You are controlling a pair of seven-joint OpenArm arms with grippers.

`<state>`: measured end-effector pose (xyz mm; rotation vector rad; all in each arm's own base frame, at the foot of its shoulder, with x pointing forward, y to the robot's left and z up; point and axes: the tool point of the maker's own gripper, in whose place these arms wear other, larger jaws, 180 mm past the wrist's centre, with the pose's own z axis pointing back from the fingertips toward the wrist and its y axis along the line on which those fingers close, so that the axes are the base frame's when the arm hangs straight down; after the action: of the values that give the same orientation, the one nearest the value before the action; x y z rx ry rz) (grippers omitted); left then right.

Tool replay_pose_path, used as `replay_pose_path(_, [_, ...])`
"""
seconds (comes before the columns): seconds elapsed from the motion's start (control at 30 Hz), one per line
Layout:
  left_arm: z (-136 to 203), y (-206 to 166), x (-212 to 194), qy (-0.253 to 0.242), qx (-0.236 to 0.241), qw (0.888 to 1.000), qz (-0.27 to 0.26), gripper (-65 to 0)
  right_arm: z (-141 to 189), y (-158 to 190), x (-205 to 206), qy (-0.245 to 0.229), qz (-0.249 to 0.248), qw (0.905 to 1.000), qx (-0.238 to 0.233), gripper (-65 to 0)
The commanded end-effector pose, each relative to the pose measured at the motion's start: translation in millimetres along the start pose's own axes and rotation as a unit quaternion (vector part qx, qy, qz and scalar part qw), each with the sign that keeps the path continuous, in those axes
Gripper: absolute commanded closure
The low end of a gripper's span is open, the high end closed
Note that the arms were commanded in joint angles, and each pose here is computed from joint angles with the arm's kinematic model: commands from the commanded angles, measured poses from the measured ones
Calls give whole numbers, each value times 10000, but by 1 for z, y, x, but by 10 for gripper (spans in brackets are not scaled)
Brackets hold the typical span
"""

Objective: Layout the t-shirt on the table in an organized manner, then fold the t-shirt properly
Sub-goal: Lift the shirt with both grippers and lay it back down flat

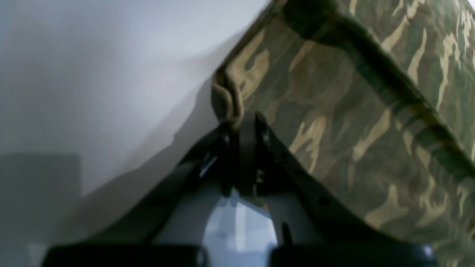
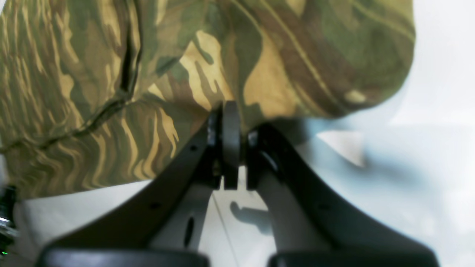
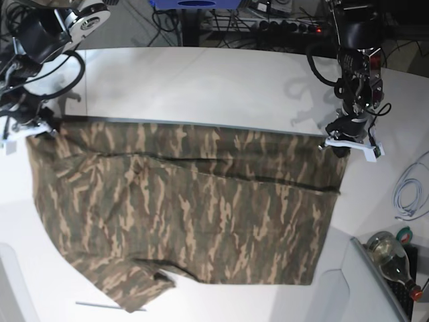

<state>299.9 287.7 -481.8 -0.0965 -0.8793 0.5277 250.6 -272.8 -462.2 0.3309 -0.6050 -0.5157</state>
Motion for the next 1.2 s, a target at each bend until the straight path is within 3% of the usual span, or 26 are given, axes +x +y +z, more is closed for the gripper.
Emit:
replay_pose_path(0.0, [3, -6, 31, -341, -86, 9993, -113, 0, 14, -3, 27, -254, 227, 9993, -137, -3])
replay_pose_path(0.13, [13, -39, 67, -521, -442, 9972, -308, 0, 32, 22, 62, -281, 805, 9958, -342, -5])
replay_pose_path(0.4, [14, -119, 194, -1266, -945, 9873, -167, 0, 47, 105, 183, -1202, 1467, 9818, -121, -5])
replay_pose_path(0.6, [19, -201, 299, -1695, -1580, 9727, -132, 0, 65, 165, 294, -1851, 1947, 9629, 243, -5])
replay_pose_path(0.73, [36, -230, 330, -1998, -1839, 9621, -249, 0, 96, 183, 340, -2253, 2172, 9495, 226, -5])
replay_pose_path(0.83, [46, -223, 317, -2080, -1776, 9615, -275, 0, 129, 175, 351, -2497, 2354, 9392, -80, -5])
replay_pose_path(0.93, [56, -208, 283, -2054, -1707, 9625, -484, 0, 141, 159, 328, -2444, 2621, 9324, -482, -5])
replay_pose_path(1.03, [65, -176, 232, -1852, -1509, 9695, -556, 0, 132, 136, 284, -2163, 2872, 9296, -816, -5])
replay_pose_path(1.1, [65, -150, 192, -1523, -1296, 9779, -607, 0, 111, 120, 240, -1774, 2874, 9373, -866, -5])
replay_pose_path(1.17, [60, -129, 150, -1137, -1113, 9854, -604, 0, 92, 92, 199, -1384, 2498, 9543, -883, -5])
